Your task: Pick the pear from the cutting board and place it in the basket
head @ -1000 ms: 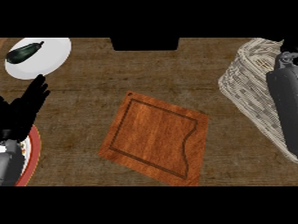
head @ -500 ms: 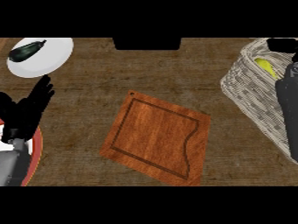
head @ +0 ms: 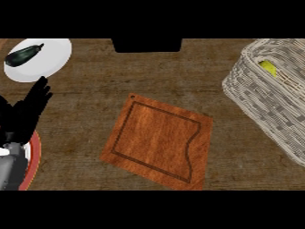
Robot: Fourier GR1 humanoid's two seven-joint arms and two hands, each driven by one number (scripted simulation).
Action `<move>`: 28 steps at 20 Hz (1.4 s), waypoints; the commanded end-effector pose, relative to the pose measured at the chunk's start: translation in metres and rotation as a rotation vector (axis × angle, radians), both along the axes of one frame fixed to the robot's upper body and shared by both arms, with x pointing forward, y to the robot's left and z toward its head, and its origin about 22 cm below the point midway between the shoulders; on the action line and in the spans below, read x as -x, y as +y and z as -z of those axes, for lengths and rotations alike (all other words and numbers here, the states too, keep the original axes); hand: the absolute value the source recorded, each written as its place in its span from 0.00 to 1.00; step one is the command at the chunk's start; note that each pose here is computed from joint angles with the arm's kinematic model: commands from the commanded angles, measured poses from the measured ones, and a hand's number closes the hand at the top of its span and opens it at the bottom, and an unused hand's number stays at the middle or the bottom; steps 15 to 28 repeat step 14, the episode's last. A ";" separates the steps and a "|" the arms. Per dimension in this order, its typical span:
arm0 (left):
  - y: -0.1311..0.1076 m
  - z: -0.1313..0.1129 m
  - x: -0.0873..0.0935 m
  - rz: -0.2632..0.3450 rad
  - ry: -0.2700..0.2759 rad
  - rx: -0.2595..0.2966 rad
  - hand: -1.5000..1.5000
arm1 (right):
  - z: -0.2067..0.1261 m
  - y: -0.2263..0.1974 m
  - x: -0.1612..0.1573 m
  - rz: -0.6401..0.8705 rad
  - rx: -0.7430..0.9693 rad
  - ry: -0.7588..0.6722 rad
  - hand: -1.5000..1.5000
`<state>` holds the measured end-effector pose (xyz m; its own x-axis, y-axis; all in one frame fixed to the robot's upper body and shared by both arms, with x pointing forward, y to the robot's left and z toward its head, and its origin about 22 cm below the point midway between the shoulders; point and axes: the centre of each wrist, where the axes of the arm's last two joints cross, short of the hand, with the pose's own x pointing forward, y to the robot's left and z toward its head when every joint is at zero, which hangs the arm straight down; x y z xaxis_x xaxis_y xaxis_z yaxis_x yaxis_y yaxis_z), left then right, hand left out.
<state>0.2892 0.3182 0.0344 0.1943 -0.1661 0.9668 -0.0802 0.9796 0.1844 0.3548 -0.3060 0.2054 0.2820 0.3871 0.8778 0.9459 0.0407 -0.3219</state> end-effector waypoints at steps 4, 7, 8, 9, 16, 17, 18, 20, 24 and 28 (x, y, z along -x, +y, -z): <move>0.017 -0.001 0.012 -0.020 0.004 0.005 0.50 | -0.006 -0.024 0.088 0.040 -0.125 -0.153 0.00; 0.013 -0.002 0.015 -0.037 0.009 -0.012 0.50 | -0.001 -0.026 0.138 -0.017 -0.144 -0.145 0.00; 0.009 0.000 0.011 -0.036 0.006 0.011 0.50 | 0.008 -0.027 0.153 -0.012 -0.150 -0.111 0.00; 0.020 -0.002 0.020 -0.039 0.019 0.000 0.50 | 0.011 -0.020 0.164 -0.032 -0.162 -0.067 0.00; 0.003 0.008 0.022 -0.018 -0.004 0.010 0.50 | 0.009 -0.021 0.232 -0.107 -0.173 -0.024 0.00; 0.003 0.008 0.022 -0.018 -0.004 0.010 0.50 | 0.009 -0.021 0.232 -0.107 -0.173 -0.024 0.00; 0.003 0.008 0.022 -0.018 -0.004 0.010 0.50 | 0.009 -0.021 0.232 -0.107 -0.173 -0.024 0.00; 0.003 0.008 0.022 -0.018 -0.004 0.010 0.50 | 0.009 -0.021 0.232 -0.107 -0.173 -0.024 0.00; 0.003 0.008 0.022 -0.018 -0.004 0.010 0.50 | 0.009 -0.021 0.232 -0.107 -0.173 -0.024 0.00; 0.003 0.008 0.022 -0.018 -0.004 0.010 0.50 | 0.009 -0.021 0.232 -0.107 -0.173 -0.024 0.00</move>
